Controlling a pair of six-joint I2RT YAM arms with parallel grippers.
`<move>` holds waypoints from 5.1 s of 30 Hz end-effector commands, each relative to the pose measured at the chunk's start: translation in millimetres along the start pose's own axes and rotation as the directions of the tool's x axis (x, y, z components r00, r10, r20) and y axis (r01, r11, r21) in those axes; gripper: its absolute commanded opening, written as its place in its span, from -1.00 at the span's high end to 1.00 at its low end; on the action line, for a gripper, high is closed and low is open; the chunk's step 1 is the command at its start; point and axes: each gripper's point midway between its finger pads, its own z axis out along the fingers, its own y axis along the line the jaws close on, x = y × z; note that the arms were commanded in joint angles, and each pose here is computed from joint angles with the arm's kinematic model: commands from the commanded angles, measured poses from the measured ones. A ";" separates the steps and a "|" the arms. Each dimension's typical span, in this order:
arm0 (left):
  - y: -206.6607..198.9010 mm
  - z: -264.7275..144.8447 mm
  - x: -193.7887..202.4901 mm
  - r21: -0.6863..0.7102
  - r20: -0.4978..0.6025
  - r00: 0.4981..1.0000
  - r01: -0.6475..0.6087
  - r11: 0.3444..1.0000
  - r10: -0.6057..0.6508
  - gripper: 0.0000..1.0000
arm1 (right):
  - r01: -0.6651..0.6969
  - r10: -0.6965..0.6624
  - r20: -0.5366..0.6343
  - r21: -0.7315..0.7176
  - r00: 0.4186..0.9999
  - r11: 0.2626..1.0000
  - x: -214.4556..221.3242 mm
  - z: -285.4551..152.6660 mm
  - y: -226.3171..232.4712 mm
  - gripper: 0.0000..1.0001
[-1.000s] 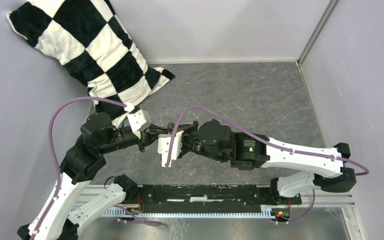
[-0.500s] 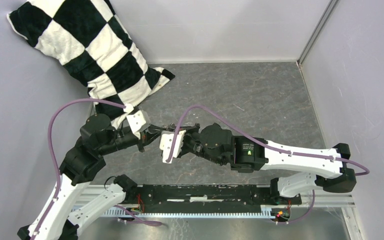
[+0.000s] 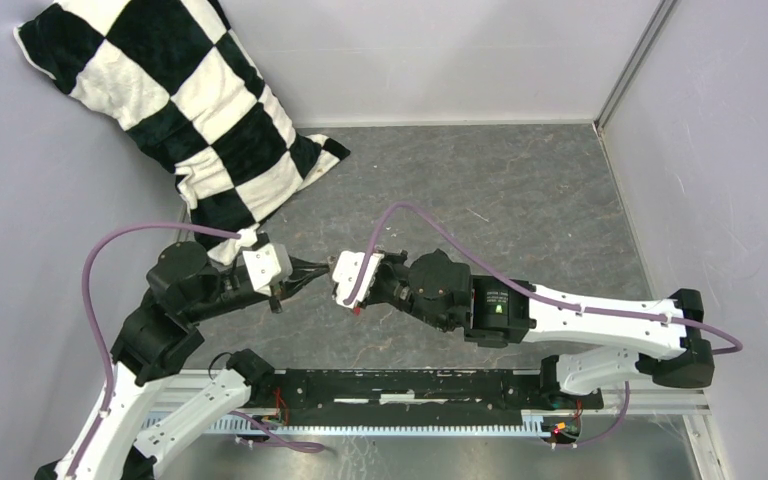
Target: Put the keys on the keyring
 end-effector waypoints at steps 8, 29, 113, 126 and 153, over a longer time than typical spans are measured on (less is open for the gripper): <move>-4.6 -4.0 -21.1 0.025 0.087 0.992 -0.098 0.995 0.095 0.95 | -0.123 0.122 0.022 0.062 0.992 0.990 4.2 -6.9 -24.8 0.99; 16.1 25.9 -10.1 -0.048 -0.022 0.960 0.279 0.959 -0.280 0.26 | -0.046 0.046 0.008 0.053 0.999 0.998 -3.5 -0.3 -28.2 0.99; 14.9 12.6 13.8 -0.009 -0.134 0.991 0.025 1.000 -0.026 0.17 | -0.033 0.034 0.022 -0.028 0.999 0.999 -7.4 5.3 -13.2 0.99; 18.5 20.8 19.5 -0.023 -0.137 0.988 0.063 0.998 -0.065 0.32 | -0.036 0.037 0.022 -0.039 0.999 0.999 -9.2 5.9 -11.8 0.99; 17.3 29.5 23.4 0.005 -0.145 0.986 0.081 0.997 -0.080 0.26 | -0.046 0.047 0.035 -0.055 0.998 0.997 -13.3 6.5 -9.6 0.99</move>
